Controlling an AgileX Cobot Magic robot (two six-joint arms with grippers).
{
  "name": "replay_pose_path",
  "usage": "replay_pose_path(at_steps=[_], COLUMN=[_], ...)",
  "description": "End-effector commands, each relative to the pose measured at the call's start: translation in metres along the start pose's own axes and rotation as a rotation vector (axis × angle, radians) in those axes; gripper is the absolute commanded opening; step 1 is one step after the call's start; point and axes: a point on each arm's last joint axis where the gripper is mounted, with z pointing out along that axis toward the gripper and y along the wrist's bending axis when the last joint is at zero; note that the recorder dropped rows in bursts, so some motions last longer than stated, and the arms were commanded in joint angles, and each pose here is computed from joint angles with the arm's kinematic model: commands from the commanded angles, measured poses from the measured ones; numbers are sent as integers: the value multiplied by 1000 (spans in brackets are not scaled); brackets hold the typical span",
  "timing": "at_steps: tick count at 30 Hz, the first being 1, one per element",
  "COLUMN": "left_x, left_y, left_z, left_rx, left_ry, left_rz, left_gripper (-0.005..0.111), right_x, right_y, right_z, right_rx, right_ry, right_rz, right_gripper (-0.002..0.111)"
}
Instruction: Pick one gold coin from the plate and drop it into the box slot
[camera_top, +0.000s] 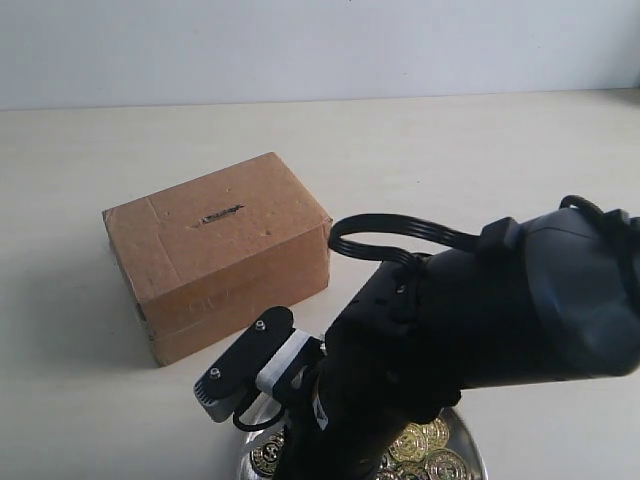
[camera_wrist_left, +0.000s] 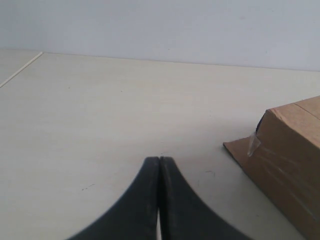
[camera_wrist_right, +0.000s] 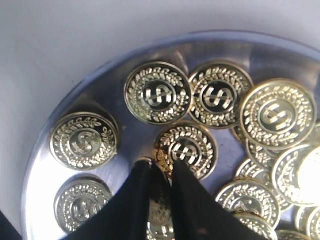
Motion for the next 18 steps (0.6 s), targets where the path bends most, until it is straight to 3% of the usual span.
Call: replay_pose_path(at_steps=[1,16,18], left_x=[-1,-1,-1], left_y=[0,0,0], left_z=[0,0,0], left_rx=[-1,-1,-1], left_ry=[-12,-12,-12], left_rz=[-10,-10,-10], left_gripper=[0,0,0], right_x=[2,4,4], right_y=[0,-1,-1], right_z=[-6,-9,-9], right_rx=[5,14,14], right_ry=[-11,14,16], right_rz=[-29,-46,-46], right_gripper=[7,7,19])
